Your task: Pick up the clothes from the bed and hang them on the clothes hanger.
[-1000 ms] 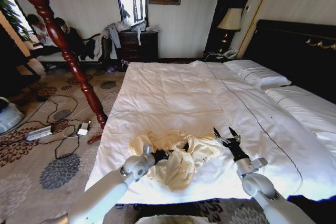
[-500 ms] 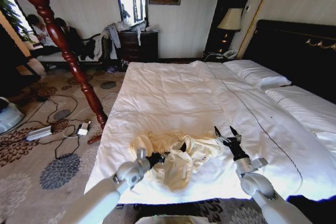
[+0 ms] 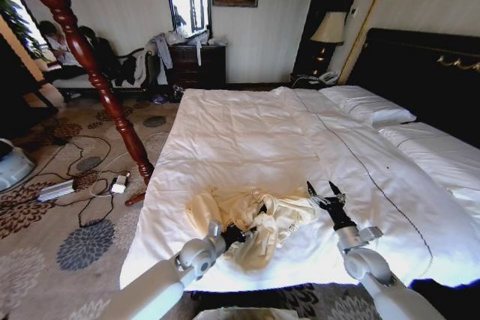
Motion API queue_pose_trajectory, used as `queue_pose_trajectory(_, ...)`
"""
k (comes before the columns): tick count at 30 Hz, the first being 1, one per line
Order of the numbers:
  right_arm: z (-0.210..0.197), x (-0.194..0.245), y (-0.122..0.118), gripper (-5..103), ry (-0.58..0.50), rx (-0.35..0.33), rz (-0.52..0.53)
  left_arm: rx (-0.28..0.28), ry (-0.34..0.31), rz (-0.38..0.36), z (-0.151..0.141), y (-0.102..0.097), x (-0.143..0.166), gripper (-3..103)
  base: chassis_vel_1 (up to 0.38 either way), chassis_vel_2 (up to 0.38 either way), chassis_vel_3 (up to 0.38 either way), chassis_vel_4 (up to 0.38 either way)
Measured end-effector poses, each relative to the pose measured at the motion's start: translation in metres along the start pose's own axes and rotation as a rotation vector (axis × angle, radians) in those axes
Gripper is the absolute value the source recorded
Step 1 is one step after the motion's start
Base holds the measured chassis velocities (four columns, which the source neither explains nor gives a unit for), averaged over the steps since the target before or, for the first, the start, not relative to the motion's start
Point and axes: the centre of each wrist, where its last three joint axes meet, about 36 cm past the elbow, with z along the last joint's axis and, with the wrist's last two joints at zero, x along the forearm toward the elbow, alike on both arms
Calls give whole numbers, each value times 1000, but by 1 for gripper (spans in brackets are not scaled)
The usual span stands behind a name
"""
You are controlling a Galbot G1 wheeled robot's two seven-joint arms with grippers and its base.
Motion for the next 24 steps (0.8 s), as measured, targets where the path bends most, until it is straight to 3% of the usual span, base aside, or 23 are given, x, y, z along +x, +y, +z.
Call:
queue_pose_trajectory(1,0,0,0,100,0,0,0,0,0,0,0,0,0,68,0,0,0,0)
queue_pose_trajectory(4,0,0,-1,100,0,-2,5,-3,22,-4,1,-2,-11,85,0,0,0,0)
queue_pose_trajectory(6,-1,-1,-1,100,1,-2,6,-2,25,-5,2,-1,-14,85,0,0,0,0)
queue_pose_trajectory(7,-1,-1,-1,100,1,-2,7,0,26,-4,3,1,-18,92,0,0,0,0)
queue_pose_trajectory(8,-1,-1,-1,100,1,-3,9,2,25,0,4,2,-20,92,0,0,0,0)
queue_pose_trajectory(10,-1,-1,-1,100,1,-3,9,6,23,5,4,3,-23,88,0,0,0,0)
queue_pose_trajectory(13,-1,-1,-1,100,-1,-4,10,43,22,32,2,0,-28,71,0,0,0,0)
queue_pose_trajectory(15,-1,-2,-1,100,-1,-5,11,52,21,37,2,-1,-29,71,0,0,0,0)
queue_pose_trajectory(18,-1,-2,-1,100,-2,-7,11,68,9,39,0,0,-30,54,0,0,0,0)
queue_pose_trajectory(19,-1,-2,-1,100,-2,-7,11,69,3,38,-1,1,-29,48,0,0,0,0)
queue_pose_trajectory(21,-2,-2,-1,100,-2,-7,10,71,-9,39,-4,2,-27,48,0,0,0,0)
queue_pose_trajectory(24,-3,-2,-2,100,-3,-3,10,50,-58,42,-19,9,-16,32,0,0,0,0)
